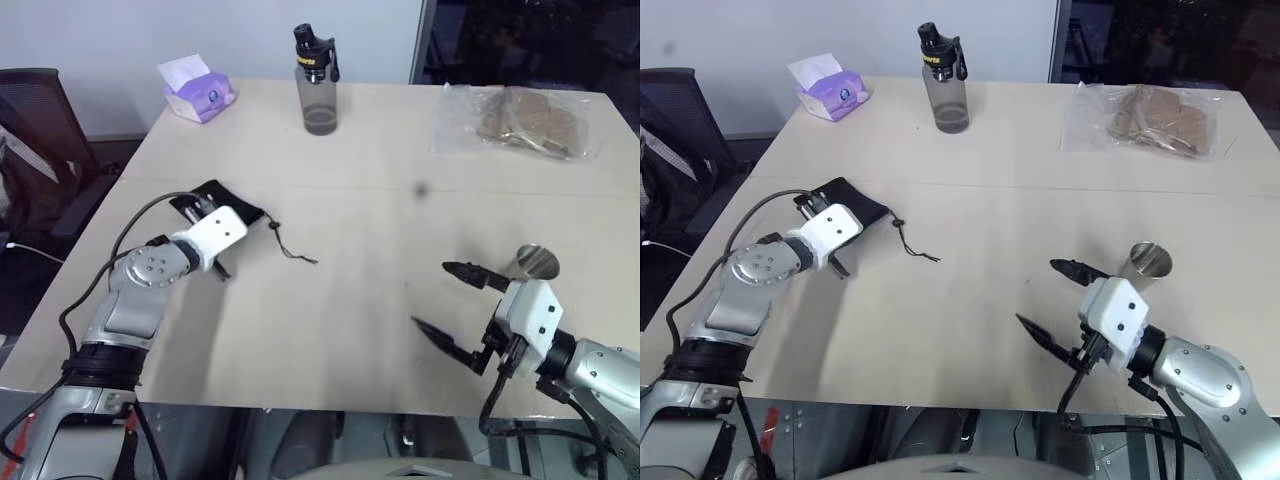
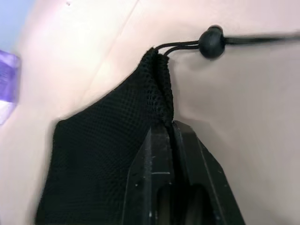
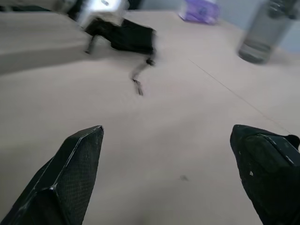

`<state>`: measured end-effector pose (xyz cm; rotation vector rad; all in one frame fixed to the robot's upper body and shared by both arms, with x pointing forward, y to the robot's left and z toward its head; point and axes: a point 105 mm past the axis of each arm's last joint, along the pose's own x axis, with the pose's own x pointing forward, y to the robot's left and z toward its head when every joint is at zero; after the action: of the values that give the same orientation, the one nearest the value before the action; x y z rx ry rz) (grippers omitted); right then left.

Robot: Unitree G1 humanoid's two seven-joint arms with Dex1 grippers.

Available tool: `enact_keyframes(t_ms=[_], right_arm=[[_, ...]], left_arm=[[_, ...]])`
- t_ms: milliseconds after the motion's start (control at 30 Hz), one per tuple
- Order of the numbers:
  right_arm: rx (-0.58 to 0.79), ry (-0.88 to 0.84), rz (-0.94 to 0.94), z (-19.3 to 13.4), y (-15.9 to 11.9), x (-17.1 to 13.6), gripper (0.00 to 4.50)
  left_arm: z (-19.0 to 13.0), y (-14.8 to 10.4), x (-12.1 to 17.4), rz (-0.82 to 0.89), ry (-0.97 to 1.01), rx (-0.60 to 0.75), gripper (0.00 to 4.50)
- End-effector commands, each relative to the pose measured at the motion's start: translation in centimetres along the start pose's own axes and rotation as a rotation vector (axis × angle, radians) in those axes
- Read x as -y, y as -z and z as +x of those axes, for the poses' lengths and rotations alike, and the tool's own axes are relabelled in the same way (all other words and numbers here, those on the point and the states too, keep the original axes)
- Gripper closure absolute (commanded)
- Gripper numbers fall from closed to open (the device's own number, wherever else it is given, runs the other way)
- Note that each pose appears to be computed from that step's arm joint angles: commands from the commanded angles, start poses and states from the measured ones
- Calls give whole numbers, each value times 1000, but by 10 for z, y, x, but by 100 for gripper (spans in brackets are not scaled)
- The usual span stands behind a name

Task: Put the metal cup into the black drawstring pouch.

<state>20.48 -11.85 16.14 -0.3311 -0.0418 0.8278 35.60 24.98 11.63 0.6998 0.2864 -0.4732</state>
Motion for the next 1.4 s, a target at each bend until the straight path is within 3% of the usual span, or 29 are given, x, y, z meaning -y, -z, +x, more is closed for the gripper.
enact_keyframes(t_ms=[33,200,300,400,567,700,900,1067,1267,1400], right_arm=[[-75,146,-96,-14,-12,22,0],[-183,179,-141,-23,-11,44,0],[-189,162,-124,-24,-10,50,0],[-141,106,-146,-23,-15,47,0],[10,-82,-157,-19,-32,15,0],[20,-146,-182,-16,-28,1,0],[38,-140,-189,-9,-28,-3,0],[46,-131,-188,-2,-29,-6,0],[37,-117,-184,0,-30,-6,0],[36,-107,-187,2,-31,-5,0]], left_arm=[[-13,-41,-3,-250,102,153,444],[-22,-63,7,-463,244,203,444],[-24,-70,19,-484,304,199,444],[-22,-66,28,-465,320,169,444],[-20,-58,29,-462,311,134,444],[-16,-61,24,-281,248,124,265],[-6,-59,24,-19,185,93,265],[4,-56,19,103,136,68,265],[5,-73,31,-128,241,103,265],[6,-73,34,-106,238,85,265]])
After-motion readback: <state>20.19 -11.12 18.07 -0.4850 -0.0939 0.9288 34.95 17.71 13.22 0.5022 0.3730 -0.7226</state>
